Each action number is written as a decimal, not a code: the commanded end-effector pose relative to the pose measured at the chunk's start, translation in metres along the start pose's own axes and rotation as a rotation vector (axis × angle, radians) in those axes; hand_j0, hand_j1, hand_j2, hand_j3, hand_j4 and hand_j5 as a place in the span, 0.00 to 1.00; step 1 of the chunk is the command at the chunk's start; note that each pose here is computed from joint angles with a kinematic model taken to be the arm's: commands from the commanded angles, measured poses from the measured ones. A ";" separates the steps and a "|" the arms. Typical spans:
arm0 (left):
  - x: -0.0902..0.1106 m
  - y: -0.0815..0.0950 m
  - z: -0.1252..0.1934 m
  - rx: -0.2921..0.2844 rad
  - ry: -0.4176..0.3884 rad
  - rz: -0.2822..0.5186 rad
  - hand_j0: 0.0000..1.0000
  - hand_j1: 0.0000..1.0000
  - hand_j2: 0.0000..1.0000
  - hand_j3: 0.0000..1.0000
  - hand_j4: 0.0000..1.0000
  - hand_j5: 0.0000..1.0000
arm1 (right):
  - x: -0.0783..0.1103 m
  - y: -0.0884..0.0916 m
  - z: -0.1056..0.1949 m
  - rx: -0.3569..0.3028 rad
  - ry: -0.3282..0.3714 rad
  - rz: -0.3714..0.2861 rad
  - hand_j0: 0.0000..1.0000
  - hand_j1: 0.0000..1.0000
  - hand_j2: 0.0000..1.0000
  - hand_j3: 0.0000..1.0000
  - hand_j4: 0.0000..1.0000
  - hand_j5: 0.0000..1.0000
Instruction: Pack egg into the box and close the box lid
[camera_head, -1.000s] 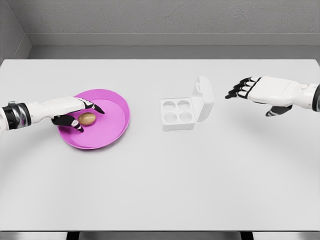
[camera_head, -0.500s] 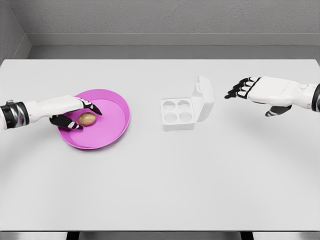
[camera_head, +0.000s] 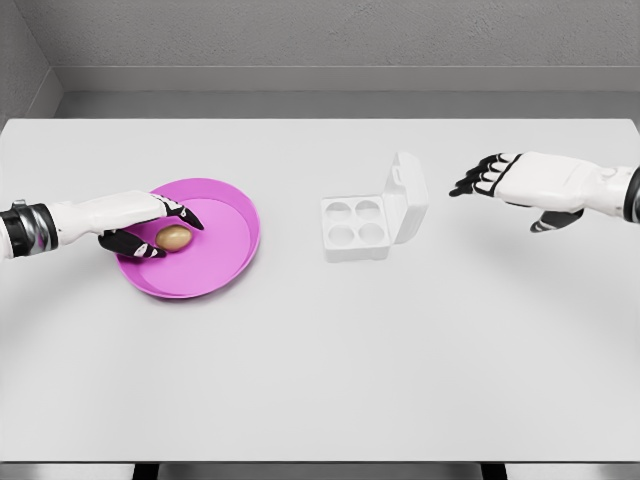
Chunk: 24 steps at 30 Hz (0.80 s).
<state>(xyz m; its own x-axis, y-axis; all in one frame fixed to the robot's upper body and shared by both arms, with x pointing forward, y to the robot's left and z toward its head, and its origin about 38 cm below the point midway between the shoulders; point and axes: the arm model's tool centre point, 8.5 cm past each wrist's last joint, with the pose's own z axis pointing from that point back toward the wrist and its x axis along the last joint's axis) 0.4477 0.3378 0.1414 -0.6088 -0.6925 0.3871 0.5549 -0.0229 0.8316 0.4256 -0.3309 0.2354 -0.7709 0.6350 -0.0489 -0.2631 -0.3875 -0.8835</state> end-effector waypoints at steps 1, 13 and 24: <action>0.002 0.002 0.001 0.006 -0.006 -0.001 0.74 0.74 0.74 0.74 0.74 0.74 | -0.001 -0.001 0.001 -0.003 0.002 -0.004 1.00 1.00 1.00 1.00 1.00 1.00; 0.006 0.001 0.000 -0.001 -0.017 -0.009 0.73 0.73 0.73 0.73 0.73 0.73 | -0.003 -0.001 0.005 -0.002 0.011 -0.003 1.00 1.00 1.00 1.00 1.00 1.00; 0.007 -0.005 -0.003 -0.021 -0.021 -0.009 0.67 0.67 0.67 0.67 0.67 0.67 | -0.003 -0.001 0.004 0.001 0.009 -0.003 1.00 1.00 1.00 1.00 1.00 1.00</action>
<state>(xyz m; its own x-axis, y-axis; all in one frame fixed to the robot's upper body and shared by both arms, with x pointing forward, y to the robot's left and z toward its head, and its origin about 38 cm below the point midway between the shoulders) 0.4425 0.3307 0.1390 -0.6278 -0.6773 0.3837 0.5591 -0.0493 0.8277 0.4251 -0.3353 0.2379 -0.7661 0.6404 -0.0549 -0.2636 -0.3910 -0.8819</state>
